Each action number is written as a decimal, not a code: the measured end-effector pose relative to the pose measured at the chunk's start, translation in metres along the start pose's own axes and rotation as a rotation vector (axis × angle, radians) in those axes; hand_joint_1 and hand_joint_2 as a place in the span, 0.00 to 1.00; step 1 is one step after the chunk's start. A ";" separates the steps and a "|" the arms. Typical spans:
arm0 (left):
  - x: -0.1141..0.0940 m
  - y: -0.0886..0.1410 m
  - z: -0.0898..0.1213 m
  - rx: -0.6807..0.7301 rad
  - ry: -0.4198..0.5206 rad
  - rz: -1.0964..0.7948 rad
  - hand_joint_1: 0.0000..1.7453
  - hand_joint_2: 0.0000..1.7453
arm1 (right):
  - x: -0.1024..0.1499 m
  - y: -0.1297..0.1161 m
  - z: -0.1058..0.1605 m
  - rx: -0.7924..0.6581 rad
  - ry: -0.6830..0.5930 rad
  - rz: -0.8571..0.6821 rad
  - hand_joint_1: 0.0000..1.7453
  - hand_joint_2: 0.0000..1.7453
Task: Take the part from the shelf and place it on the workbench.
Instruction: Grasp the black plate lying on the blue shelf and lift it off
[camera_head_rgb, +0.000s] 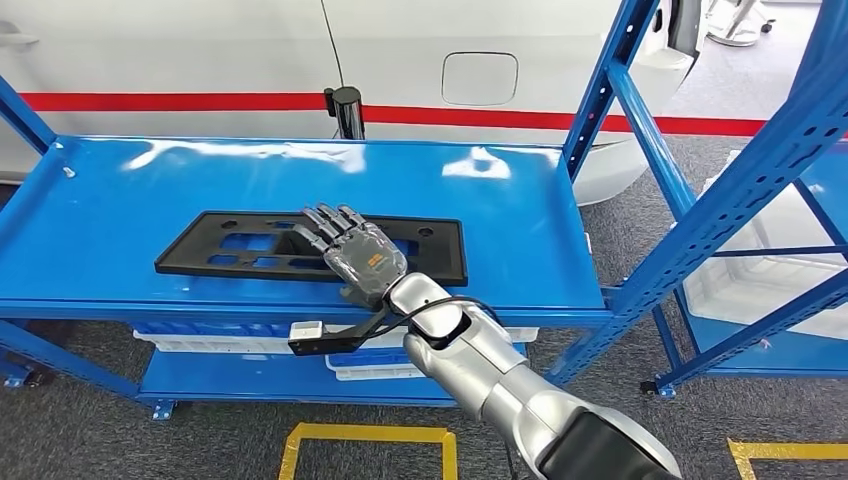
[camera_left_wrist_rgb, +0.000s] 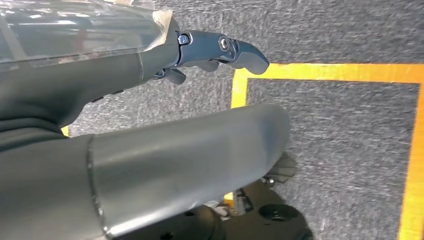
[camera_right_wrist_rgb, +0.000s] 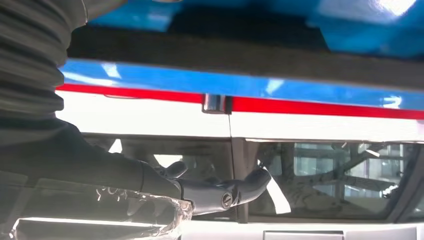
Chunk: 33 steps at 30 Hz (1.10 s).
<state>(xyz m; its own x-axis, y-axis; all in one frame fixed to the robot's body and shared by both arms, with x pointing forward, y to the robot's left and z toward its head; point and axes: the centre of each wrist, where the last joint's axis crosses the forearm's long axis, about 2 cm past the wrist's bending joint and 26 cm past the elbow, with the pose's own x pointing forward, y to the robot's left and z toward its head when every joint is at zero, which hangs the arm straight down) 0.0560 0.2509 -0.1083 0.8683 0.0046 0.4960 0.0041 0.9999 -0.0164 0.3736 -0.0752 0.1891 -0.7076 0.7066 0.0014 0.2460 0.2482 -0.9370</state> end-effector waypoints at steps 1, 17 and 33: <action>0.000 0.000 0.000 0.001 -0.001 0.001 0.00 0.00 | -0.001 0.001 0.001 0.002 0.002 0.000 0.00 1.00; -0.001 0.000 0.000 0.004 0.002 0.007 0.00 0.00 | -0.002 0.006 0.004 0.017 0.007 -0.006 0.00 1.00; 0.000 0.001 0.000 0.036 -0.001 -0.019 0.00 0.00 | 0.004 0.011 0.004 0.040 -0.002 -0.016 0.00 1.00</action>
<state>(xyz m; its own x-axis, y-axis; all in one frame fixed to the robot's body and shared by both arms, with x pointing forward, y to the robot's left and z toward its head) 0.0561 0.2518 -0.1083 0.8678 -0.0141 0.4968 0.0023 0.9997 0.0244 0.3711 -0.0723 0.1771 -0.7126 0.7014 0.0157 0.2080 0.2326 -0.9501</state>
